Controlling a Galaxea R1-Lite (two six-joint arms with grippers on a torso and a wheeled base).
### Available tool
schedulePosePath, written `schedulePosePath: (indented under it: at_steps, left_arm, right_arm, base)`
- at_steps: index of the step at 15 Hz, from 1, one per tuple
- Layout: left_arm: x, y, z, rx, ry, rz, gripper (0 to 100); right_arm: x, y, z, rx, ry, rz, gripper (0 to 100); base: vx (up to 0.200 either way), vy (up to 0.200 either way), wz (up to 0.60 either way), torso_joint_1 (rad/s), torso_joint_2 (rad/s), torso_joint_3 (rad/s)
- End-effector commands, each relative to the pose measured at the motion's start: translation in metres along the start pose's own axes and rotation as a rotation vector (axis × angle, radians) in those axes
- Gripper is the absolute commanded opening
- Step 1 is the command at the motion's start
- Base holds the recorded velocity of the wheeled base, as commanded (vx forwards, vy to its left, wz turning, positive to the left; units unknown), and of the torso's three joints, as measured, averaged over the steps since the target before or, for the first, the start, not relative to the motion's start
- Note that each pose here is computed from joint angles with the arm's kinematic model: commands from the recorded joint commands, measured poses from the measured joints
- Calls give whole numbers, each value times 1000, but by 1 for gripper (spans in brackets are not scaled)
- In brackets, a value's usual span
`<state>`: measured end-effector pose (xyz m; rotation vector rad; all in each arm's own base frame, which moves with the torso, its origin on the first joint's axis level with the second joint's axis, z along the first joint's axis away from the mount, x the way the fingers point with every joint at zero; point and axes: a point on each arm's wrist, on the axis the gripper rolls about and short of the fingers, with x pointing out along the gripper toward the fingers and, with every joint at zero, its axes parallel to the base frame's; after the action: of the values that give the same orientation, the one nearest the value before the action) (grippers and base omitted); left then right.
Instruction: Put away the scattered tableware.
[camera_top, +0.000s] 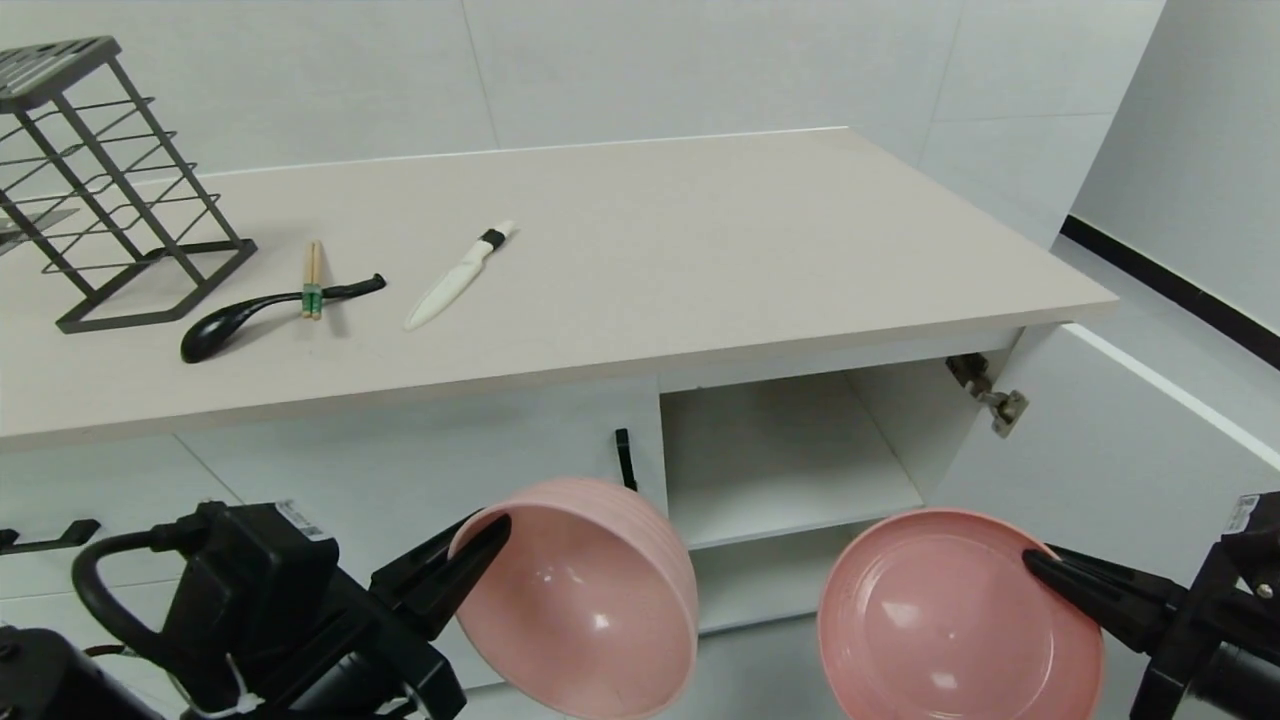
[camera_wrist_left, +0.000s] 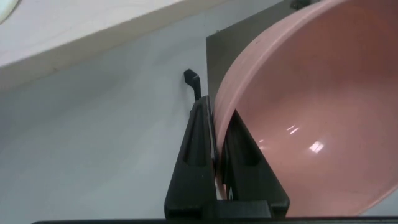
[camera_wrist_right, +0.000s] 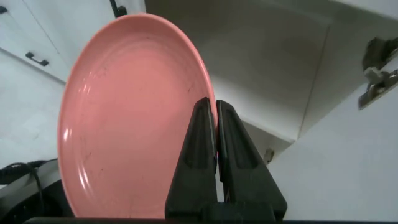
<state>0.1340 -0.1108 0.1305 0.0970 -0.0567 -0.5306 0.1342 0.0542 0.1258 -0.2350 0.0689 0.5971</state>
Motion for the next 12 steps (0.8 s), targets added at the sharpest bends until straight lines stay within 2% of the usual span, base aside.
schedulePosePath:
  at_steps: [1,3,4,6,8,12]
  left_arm:
    - [-2,0,3,8,-18,3,0]
    - [-4,-2,5,13,-29,-13,0]
    - [-4,-4,5,13,-28,-21,0]
    - [-4,-5,4,14,-24,-26,0]
    - [-4,-4,4,9,-25,-26,0]
    - [-5,-4,6,8,-33,-22,0]
  right_arm:
    - [8,3,-5,7,36,32,0]
    - [25,4,-14,16,85,64,0]
    - [36,4,-18,14,82,71,0]
    - [58,2,-23,7,20,61,0]
    - [73,2,-33,25,54,68,0]
    - [98,8,-27,6,6,110,0]
  base:
    - [0,0,0,-251,466,212]
    - [0,0,0,-246,435,183]
    - [0,0,0,-251,373,124]
    - [0,0,0,-251,344,122]
    - [0,0,0,-251,361,122]
    - [0,0,0,-136,288,108]
